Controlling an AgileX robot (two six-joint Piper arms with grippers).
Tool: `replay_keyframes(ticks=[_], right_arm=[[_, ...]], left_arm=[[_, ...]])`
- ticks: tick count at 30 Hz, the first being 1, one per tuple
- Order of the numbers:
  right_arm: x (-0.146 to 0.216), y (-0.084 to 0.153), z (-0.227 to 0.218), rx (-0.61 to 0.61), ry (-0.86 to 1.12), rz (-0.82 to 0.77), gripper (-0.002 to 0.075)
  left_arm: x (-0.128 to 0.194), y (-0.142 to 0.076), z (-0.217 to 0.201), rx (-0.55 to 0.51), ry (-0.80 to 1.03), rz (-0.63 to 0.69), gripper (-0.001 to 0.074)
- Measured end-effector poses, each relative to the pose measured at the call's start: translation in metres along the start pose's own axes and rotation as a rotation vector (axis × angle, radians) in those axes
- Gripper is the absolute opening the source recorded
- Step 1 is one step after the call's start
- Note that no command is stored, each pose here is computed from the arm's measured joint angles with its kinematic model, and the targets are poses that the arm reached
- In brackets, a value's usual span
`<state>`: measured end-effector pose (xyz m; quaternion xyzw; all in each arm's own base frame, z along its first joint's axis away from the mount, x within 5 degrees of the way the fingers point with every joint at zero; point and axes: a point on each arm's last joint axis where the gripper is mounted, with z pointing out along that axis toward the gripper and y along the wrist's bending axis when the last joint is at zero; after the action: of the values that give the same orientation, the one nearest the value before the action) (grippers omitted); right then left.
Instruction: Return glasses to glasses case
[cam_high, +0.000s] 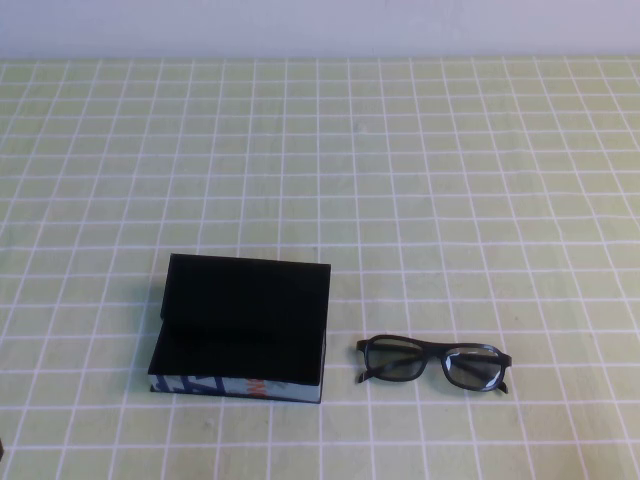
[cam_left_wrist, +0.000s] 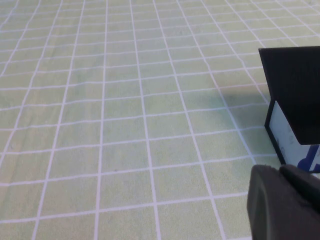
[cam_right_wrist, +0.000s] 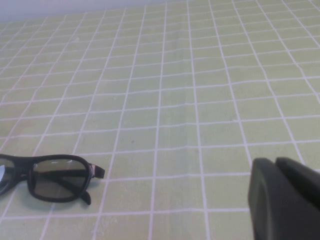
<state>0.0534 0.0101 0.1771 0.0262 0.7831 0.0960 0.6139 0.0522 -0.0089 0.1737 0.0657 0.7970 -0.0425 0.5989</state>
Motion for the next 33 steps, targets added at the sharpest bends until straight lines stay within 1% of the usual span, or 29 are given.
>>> replay_keyframes(ticks=[25, 33], right_arm=[[0.0, 0.0, 0.0, 0.0, 0.0, 0.0, -0.0018], [-0.005, -0.0006, -0.0001, 0.007, -0.054, 0.003, -0.0018]], left_arm=[[0.0, 0.0, 0.0, 0.0, 0.0, 0.0, -0.0003], [-0.0032, 0.0003, -0.0001, -0.003, -0.036, 0.001, -0.0003]])
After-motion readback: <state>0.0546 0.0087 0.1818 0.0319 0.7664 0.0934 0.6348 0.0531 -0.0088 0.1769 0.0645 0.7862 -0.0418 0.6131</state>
